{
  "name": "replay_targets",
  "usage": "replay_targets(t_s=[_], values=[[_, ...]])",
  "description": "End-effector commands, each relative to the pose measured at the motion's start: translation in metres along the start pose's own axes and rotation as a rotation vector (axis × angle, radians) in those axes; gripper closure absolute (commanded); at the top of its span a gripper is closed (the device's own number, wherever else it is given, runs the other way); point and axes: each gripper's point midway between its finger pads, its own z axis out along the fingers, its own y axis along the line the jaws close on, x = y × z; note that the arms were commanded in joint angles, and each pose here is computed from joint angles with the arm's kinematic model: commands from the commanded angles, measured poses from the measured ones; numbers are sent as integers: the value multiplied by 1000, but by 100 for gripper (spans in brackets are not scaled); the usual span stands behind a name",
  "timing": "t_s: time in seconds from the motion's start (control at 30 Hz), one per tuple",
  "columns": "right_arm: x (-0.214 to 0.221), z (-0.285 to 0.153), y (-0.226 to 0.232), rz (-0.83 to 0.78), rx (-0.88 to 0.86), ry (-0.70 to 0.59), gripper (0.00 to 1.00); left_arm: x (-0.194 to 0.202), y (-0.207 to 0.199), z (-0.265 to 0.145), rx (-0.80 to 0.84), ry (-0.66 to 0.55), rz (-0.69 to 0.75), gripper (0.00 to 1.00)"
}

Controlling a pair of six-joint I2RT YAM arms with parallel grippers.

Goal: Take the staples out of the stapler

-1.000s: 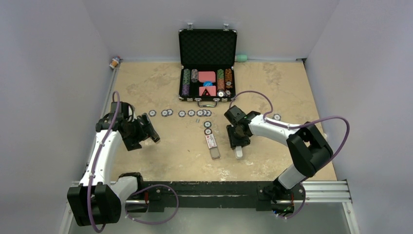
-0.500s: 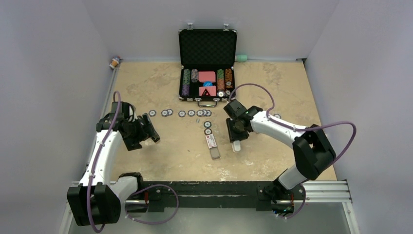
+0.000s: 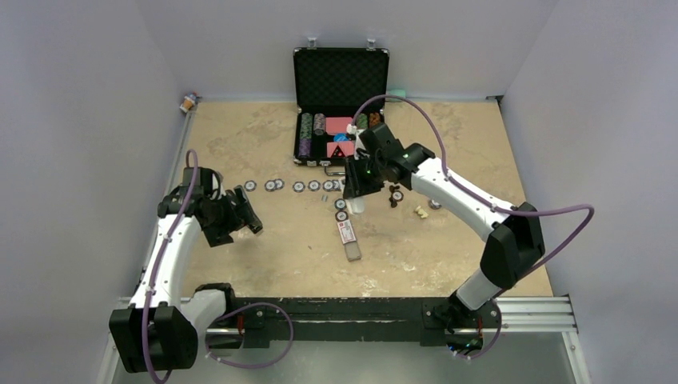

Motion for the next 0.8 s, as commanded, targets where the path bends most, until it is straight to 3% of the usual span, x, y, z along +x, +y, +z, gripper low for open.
replay_targets(t_s=[0.0,0.17,0.6,0.77], values=[[-33,-10,52,-63,-232,-30,100,-3,-7,-1,32,-33,40,1],[-57,-26,100,-24,-457,-51,100,-4,-13,-2,61,-39,54,0],[-88,-51,160,44,-850,-21,100,-8,-29,-18,153,-108,85,0],[-96,-67,176,93,-979,-10,100,-9,-59,-33,312,-135,-6,0]])
